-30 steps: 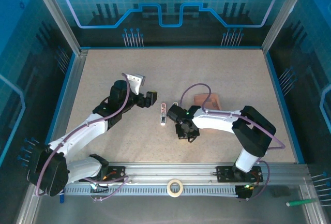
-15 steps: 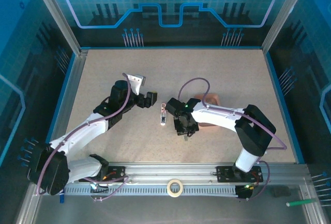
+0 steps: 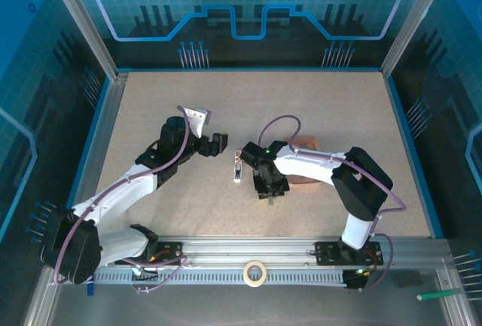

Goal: Load the staples into the stapler

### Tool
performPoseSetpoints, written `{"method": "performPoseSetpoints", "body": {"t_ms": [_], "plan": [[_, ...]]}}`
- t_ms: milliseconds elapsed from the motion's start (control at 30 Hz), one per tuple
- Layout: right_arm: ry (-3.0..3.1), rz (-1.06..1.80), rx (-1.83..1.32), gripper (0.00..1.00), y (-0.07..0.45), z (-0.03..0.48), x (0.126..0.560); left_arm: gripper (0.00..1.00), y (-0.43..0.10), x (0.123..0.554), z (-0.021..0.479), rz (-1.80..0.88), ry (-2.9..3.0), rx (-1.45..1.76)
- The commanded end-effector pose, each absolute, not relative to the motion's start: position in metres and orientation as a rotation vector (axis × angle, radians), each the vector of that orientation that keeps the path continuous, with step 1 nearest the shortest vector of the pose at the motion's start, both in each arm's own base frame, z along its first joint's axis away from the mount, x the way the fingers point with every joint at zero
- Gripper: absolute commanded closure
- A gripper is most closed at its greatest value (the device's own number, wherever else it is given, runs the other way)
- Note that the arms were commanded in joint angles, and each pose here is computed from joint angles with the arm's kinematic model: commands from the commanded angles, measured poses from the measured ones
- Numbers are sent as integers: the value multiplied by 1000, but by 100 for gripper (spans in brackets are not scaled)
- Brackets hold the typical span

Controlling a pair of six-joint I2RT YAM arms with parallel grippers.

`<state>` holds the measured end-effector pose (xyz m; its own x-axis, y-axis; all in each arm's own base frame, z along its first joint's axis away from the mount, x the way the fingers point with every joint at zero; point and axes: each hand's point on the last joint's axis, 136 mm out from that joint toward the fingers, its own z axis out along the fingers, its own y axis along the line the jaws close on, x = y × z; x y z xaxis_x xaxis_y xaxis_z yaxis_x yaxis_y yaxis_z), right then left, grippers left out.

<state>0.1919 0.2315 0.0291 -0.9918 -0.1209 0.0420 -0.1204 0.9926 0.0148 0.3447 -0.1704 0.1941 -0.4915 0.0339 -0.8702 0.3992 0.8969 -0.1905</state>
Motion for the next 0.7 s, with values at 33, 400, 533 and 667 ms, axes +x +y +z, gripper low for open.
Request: {"method": "performPoseSetpoints", "body": {"t_ms": [33, 400, 533, 667], "plan": [[-3039, -7, 170, 67, 226, 19, 186, 8, -169, 350, 208, -470, 2030, 276], [-3012, 25, 159, 70, 222, 5, 182, 8, -169, 350, 208, -473, 2030, 279], [-3012, 13, 151, 72, 223, 1, 183, 8, -169, 350, 208, -472, 2030, 281], [-3006, 15, 137, 77, 221, -5, 182, 8, -169, 350, 209, -474, 2027, 283]]}}
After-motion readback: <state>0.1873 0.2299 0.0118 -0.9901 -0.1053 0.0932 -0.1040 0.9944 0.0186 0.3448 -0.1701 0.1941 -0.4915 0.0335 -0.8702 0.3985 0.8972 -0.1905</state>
